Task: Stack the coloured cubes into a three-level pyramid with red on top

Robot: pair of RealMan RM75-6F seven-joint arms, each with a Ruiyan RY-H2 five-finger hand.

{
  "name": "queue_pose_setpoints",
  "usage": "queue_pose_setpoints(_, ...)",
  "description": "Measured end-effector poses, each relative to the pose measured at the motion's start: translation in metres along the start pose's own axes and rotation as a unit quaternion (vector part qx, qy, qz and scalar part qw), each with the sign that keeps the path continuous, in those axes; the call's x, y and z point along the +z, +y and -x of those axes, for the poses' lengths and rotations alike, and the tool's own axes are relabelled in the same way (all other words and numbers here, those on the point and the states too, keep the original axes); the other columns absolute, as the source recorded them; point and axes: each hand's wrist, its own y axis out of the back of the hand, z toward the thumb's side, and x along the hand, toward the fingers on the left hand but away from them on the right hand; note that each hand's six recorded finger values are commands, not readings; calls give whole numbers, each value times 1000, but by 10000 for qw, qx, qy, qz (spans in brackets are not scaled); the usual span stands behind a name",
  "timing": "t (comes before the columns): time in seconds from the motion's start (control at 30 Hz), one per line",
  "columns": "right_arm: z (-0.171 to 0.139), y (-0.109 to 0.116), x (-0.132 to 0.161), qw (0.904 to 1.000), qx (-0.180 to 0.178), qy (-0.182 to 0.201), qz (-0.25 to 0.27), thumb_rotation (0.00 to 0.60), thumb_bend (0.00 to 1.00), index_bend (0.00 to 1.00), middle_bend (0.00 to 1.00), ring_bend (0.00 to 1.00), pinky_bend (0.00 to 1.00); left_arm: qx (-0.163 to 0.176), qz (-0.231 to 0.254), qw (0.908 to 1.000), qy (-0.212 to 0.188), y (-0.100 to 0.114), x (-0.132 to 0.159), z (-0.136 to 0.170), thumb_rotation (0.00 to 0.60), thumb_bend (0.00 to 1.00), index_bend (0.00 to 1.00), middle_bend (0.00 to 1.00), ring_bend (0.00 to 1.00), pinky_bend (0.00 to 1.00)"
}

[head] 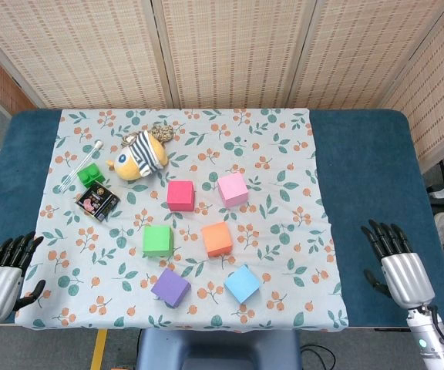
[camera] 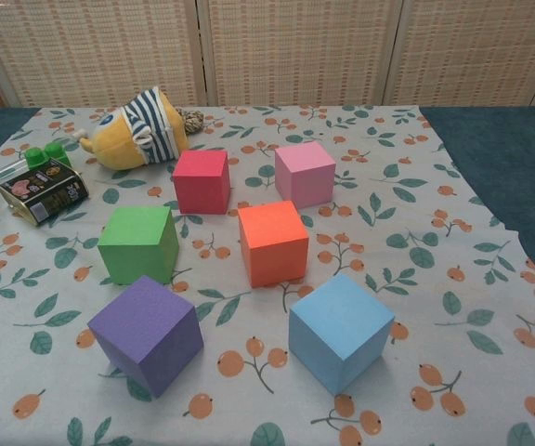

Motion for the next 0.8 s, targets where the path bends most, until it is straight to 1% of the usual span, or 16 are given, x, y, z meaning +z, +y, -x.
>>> queue_pose_setpoints(0.23,-1,-4,2,9999,75,61,-50,600,236,0,0,0,0,18,30,10000,-54,0,3,-3,600,373,0,0,0,67)
queue_pose_setpoints(0.37,0,-10,12,9993,228,293,-16,600,236,0,0,0,0,23,105,9999,-73,0,3,-4,600,373,0,0,0,68)
queue_pose_setpoints(0.47,3,-15,29,9968,407,692,56,600,236,0,0,0,0,19,146,9999,-67,1,2,-5,600,372,0,0,0,68)
queue_pose_setpoints(0.57,11,-20,53,9902,672,1219,100,600,236,0,0,0,0,-3,151,9999,-60,1,1,-5,600,373,0,0,0,69)
queue_pose_setpoints(0.67,21,-24,83,9797,955,1762,79,600,236,0,0,0,0,1,163,9998,-64,2,1,-5,600,372,0,0,0,69)
queue_pose_setpoints(0.7,25,-26,96,9749,1053,1964,31,600,235,0,0,0,0,2,165,9998,-65,2,0,-5,600,372,0,0,0,69)
queue_pose_setpoints(0.8,34,-32,126,9627,1270,2384,-145,600,234,0,0,0,0,-1,181,9998,-61,3,0,-3,600,371,0,0,0,69)
